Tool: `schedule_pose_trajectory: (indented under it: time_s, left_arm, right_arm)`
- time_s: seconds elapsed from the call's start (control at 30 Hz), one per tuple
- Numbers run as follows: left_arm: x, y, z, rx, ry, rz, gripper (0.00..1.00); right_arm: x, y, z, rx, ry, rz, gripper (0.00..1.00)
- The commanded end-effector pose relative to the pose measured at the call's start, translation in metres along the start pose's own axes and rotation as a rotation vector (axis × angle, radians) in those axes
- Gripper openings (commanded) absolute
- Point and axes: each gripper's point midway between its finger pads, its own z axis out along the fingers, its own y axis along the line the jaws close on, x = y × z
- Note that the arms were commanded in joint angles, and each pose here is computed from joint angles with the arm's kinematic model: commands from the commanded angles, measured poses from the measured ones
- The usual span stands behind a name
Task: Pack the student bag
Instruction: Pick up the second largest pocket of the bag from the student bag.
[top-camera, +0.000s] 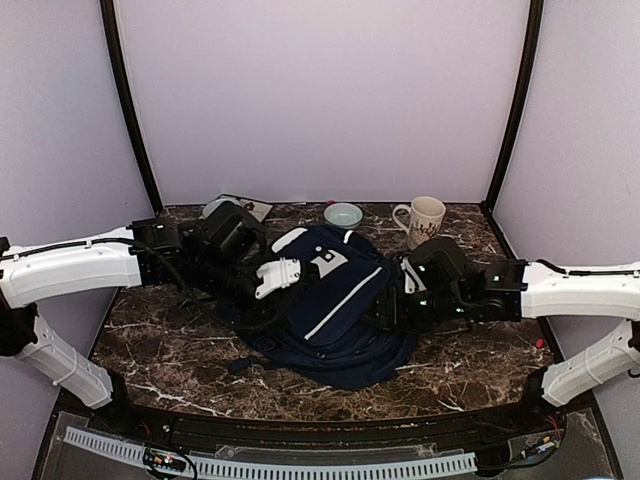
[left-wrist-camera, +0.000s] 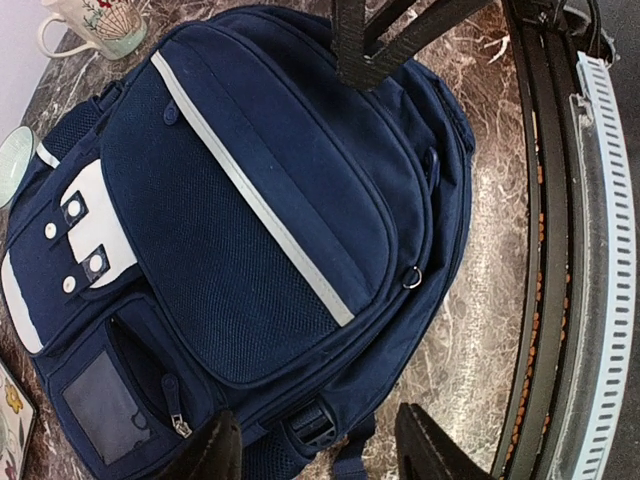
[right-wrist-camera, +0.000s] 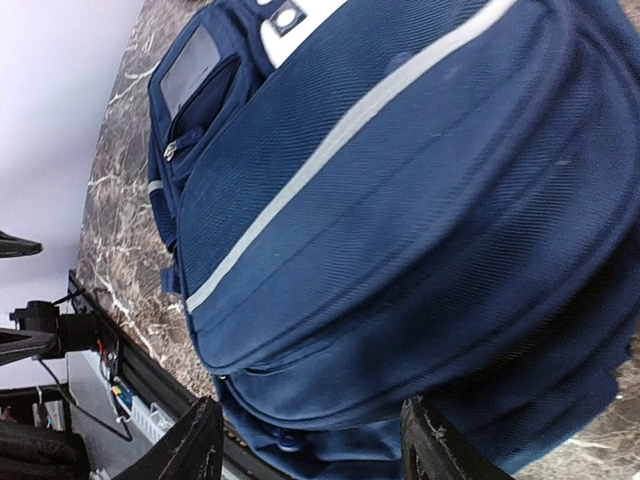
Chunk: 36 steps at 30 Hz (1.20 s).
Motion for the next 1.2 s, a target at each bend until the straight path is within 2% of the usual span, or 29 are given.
schedule_pose_trajectory:
  time_s: [0.0,0.17,0.4,0.77,0.83,0.93,1.07,1.17]
  left_arm:
    - [0.004,0.002,-0.003,-0.023,0.026,0.058,0.55]
    - [0.003,0.002,-0.002,-0.025,0.020,0.064,0.54]
    - [0.007,-0.001,-0.002,-0.021,0.019,0.056,0.53]
    - [0.001,0.002,0.015,-0.021,0.014,0.114,0.51]
    - [0.001,0.004,0.016,-0.029,0.019,0.130,0.50]
    - [0.002,0.003,0.014,-0.029,0.020,0.141,0.50]
    - [0.005,0.001,0.009,-0.025,0.022,0.150,0.50]
    - [0.002,0.001,0.007,-0.030,-0.001,0.160,0.50]
  right_arm:
    - [-0.013,0.025,0.004,-0.061,0.017,0.001,0.61]
    - [-0.011,0.001,0.013,0.055,0.061,0.054,0.60]
    - [0.005,-0.008,0.012,0.052,0.107,0.085,0.60]
    - [-0.025,0.019,0.052,0.059,0.133,-0.006,0.57]
    - [-0.023,0.017,0.064,0.088,0.169,-0.012,0.53]
    - [-0.023,0.019,0.072,0.099,0.191,-0.020,0.39]
    - [-0.037,0.028,0.068,0.088,0.151,-0.030,0.16]
    - [-0.052,0.037,0.060,0.079,0.105,-0.030,0.04]
